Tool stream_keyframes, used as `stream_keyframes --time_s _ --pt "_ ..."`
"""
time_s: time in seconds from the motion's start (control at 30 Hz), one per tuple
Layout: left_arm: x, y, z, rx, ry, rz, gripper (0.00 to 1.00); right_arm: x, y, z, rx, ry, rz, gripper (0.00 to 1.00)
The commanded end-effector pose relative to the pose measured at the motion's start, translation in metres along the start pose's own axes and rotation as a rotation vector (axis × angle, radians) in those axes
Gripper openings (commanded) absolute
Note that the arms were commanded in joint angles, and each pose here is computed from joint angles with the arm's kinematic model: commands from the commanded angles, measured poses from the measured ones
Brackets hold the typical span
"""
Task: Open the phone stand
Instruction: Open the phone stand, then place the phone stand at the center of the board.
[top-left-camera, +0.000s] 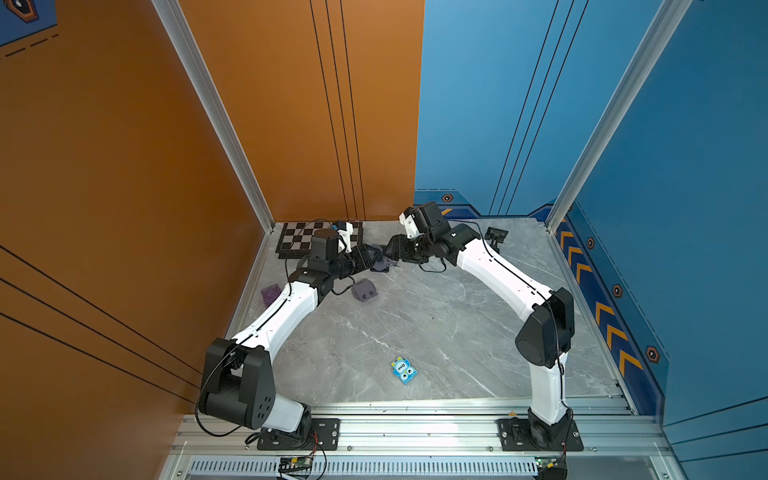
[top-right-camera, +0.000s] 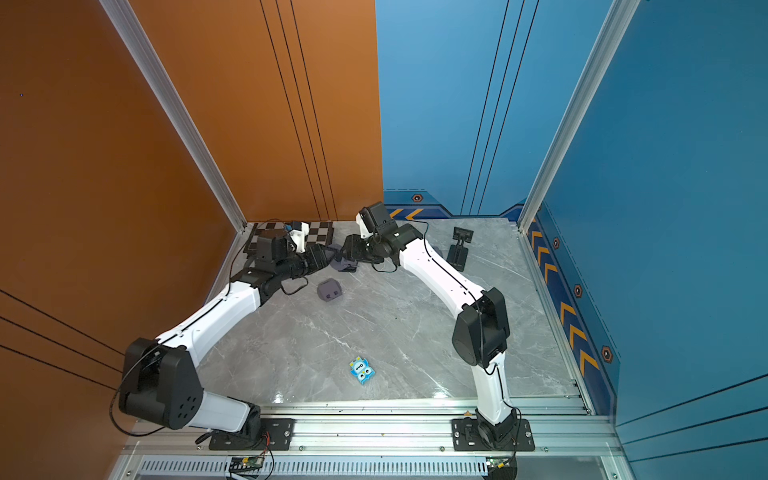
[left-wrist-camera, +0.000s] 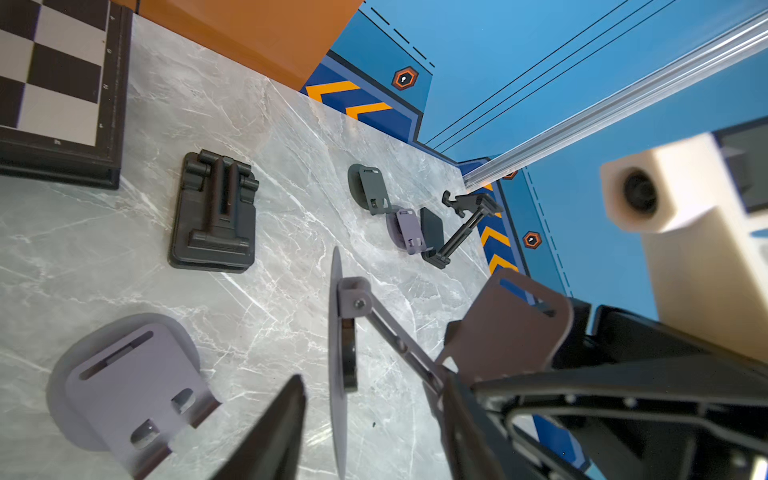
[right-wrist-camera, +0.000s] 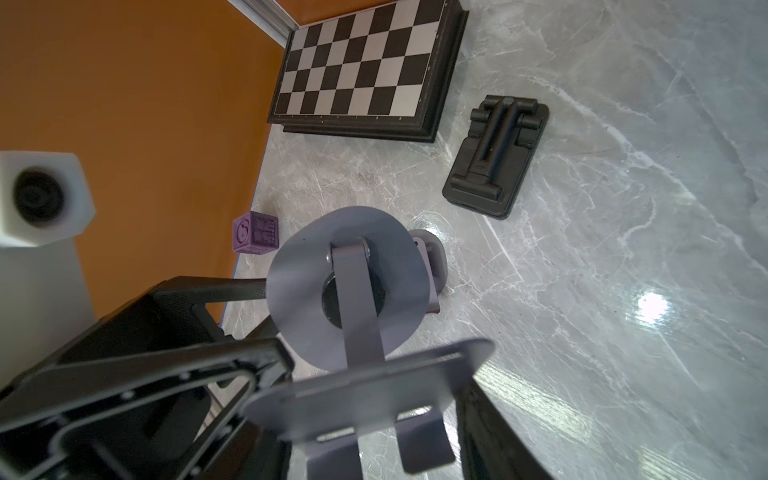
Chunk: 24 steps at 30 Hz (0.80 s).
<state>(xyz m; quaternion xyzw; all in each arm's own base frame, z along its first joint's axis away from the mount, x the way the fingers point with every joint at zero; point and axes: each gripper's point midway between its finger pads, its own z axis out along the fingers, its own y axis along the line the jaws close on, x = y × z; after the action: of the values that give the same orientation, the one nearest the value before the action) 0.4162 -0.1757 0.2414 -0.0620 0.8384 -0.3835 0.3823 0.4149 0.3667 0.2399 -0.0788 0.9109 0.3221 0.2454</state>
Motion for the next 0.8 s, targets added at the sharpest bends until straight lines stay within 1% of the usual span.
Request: stream_keyframes --time_s 0.0,0.03,0.07,0.17,0.33,0.43,0.77 --pt "-0.012 -0.019 -0.007 0.039 -0.029 0.038 0.9 -0.006 -0.019 -0.007 0.076 -0.016 -0.014 0.35" --pt "-0.011 -0.018 -0.007 0.035 -0.03 0.035 1.0 -0.006 -0.024 -0.009 0.088 -0.016 -0.01 0.35" --pt "-0.011 -0.017 -0.007 0.033 -0.031 0.035 0.98 -0.006 -0.029 -0.011 0.099 -0.016 -0.004 0.35" --pt "-0.01 -0.014 -0.006 0.024 -0.03 0.032 0.98 -0.005 -0.049 -0.021 0.136 -0.016 0.021 0.35" --pt "-0.004 -0.009 -0.004 0.012 -0.018 0.024 0.98 -0.001 -0.089 -0.051 0.221 -0.037 0.05 0.35" --pt "0.001 -0.006 -0.003 0.007 -0.009 0.02 0.98 0.013 -0.119 -0.068 0.281 -0.027 0.081 0.35" --pt "0.012 -0.009 0.0 0.012 0.015 0.025 0.98 0.038 -0.197 -0.128 0.439 -0.054 0.175 0.36"
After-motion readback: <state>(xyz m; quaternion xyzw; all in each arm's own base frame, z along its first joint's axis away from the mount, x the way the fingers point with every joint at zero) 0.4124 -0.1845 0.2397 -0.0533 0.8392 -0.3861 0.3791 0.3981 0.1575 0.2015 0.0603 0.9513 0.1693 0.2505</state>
